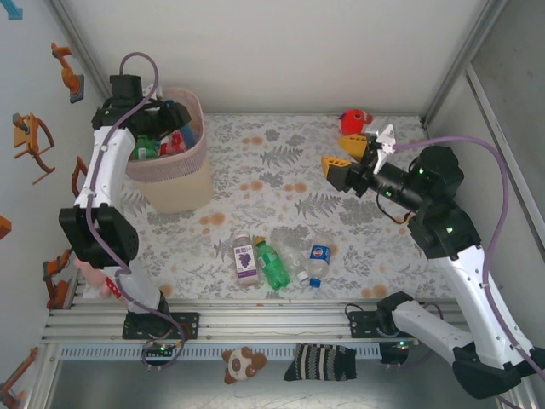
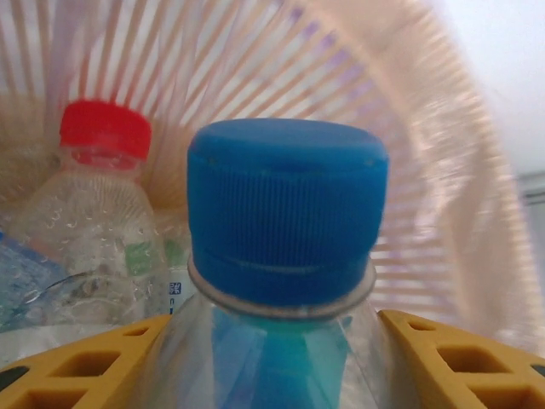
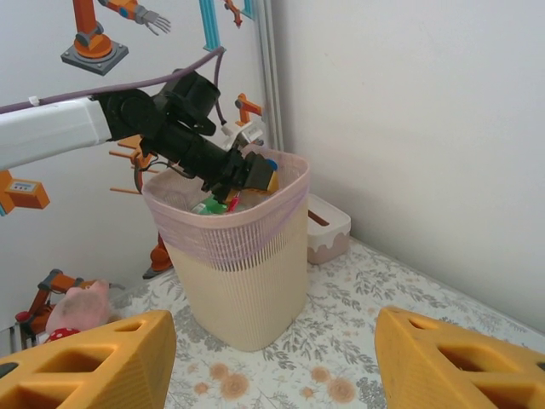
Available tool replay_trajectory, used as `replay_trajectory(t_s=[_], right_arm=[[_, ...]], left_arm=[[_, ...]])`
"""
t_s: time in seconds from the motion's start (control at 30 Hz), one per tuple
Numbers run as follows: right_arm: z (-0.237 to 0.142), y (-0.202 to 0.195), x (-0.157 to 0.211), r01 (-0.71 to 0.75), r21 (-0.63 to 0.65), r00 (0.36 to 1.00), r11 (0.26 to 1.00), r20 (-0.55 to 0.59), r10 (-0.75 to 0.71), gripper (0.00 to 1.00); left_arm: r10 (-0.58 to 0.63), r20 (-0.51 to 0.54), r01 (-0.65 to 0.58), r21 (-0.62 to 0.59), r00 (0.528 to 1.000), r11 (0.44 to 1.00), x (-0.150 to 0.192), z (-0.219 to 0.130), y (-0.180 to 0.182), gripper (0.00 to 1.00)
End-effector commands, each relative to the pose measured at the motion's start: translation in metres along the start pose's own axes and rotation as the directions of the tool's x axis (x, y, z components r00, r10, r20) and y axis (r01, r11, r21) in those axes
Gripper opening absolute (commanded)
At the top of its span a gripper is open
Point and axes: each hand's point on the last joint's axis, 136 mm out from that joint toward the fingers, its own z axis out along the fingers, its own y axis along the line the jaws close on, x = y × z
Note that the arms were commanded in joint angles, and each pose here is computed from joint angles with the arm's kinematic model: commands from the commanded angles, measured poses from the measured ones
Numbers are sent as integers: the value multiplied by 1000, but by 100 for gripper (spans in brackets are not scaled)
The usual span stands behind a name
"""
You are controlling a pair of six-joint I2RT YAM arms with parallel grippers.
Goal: Put the plastic bottles in the bin
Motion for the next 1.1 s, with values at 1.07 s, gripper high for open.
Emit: replay_trajectory(t_s=[1.07], right_arm=[[0,-7,9,-14,42,999,999,-45,16,61]], left_arm=[[45,96,-48,26,994,999,-7,-69,-31,70]])
